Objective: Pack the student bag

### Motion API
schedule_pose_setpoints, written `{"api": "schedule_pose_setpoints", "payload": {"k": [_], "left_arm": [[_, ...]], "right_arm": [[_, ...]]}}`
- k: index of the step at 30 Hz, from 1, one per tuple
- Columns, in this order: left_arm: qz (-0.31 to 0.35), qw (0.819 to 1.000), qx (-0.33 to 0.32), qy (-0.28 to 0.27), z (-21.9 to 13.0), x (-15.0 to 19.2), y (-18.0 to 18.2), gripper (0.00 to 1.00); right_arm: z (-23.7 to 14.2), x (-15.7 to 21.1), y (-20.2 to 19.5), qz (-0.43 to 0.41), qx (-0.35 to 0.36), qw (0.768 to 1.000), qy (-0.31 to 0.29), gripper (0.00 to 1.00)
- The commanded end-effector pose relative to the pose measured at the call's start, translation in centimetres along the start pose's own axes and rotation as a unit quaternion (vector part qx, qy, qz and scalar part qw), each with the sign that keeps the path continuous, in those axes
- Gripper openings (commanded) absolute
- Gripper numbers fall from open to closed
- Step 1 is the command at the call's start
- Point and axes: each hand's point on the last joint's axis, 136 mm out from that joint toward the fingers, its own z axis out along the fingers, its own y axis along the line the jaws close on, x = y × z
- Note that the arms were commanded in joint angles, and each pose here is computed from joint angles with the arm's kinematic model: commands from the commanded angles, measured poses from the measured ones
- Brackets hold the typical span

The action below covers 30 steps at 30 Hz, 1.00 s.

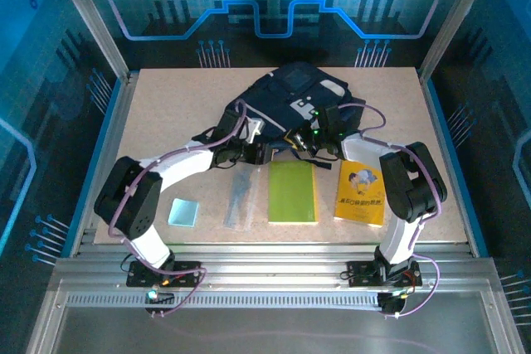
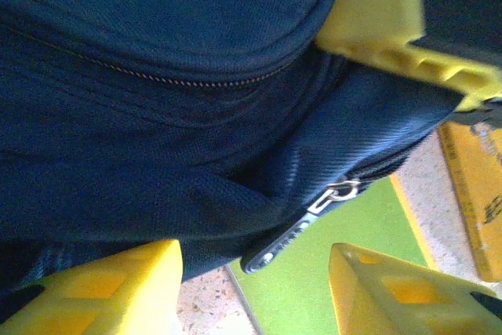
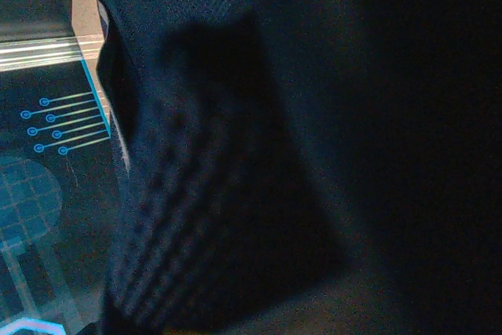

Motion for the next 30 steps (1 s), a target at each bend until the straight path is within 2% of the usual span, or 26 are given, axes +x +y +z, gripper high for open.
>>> {"api": "schedule_pose_setpoints", "payload": {"k": [1,11,15,19,22,26,30], "left_arm": [[0.035,0.999,0.029,0.000,1.0,-0.8,-1.4,0.54],[0.084,0.996,0.021,-0.004,3.0,-2.5,-3.1,0.52],[0.108,0.994,0.012,0.010,4.1,-2.4,-4.0,0.37],[0.104,0.994,0.000,0.022,4.7,-1.7,-3.5,0.21],[0.096,0.995,0.003,0.021,4.4,-1.6,-3.7,0.16],[0.090,0.996,0.021,0.006,3.3,-2.5,-5.0,0.16],[0.082,0.994,0.070,-0.007,2.4,-3.3,-7.2,0.25]], "right_arm": [[-1.4,0.0,4.4,-0.034,-0.056,0.998,0.003,0.00],[-1.2,0.3,4.9,-0.030,-0.067,0.997,0.012,0.00],[-0.9,0.3,4.6,-0.023,-0.069,0.997,0.014,0.00],[-0.9,0.1,4.2,-0.019,-0.067,0.997,0.014,0.00],[-0.8,-0.1,3.9,-0.018,-0.065,0.998,0.012,0.00],[-0.7,-0.3,3.5,-0.014,-0.061,0.998,0.011,0.00],[-0.4,-0.4,3.1,-0.012,-0.058,0.998,0.011,0.00]]}}
